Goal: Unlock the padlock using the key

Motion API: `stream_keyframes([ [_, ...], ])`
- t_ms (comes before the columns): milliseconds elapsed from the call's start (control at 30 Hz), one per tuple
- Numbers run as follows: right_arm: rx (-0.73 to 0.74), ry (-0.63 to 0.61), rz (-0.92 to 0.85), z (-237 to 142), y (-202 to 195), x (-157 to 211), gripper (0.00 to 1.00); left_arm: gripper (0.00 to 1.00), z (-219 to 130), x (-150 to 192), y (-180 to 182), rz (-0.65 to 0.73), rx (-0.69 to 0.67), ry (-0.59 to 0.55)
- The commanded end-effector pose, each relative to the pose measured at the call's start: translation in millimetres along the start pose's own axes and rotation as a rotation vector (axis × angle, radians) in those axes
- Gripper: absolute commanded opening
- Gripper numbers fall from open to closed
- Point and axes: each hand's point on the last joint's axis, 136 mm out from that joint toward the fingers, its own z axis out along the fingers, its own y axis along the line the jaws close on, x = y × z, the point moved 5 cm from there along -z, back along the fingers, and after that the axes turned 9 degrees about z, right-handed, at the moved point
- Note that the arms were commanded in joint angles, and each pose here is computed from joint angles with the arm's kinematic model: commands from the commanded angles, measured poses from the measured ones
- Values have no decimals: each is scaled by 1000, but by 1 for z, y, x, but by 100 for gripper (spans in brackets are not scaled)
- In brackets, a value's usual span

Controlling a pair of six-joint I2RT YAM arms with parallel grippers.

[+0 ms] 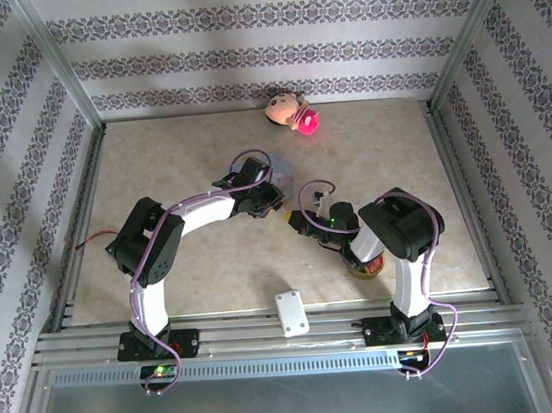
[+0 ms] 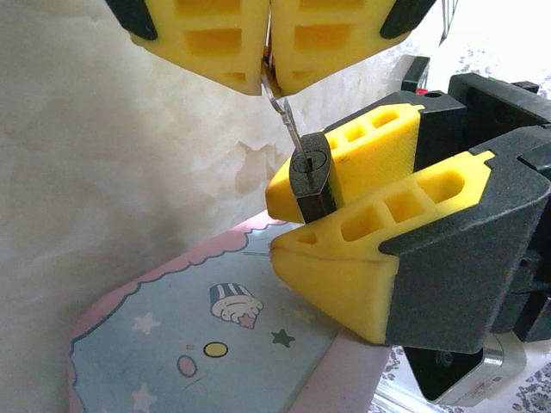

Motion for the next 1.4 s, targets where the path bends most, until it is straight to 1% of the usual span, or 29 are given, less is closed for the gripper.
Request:
stream_keyframes([
  [0,-60,-11,-34,3,11,-8,0,4,-18,17,-22,-6,96,87],
  [367,-24,-42,-42,-5,10,-3,0,3,-18,17,-23,-59,125,78],
  [767,18,-26,-39,-7,1,11,0,3,-17,12,-20,-83,130,59],
  [1167,-24,-14,21,-23,2,-2,0,3,-23,10,-15,-90,138,57],
  [1267,-34,-10,15,-23,5,-2,0,3,-23,9,-14,-96,134,56],
  [1300,-13,1,23,-28,0,5,0,3,-22,9,-14,-97,132,56],
  [1367,-18,5,15,-28,2,6,0,3,-21,9,-15,-99,133,59],
])
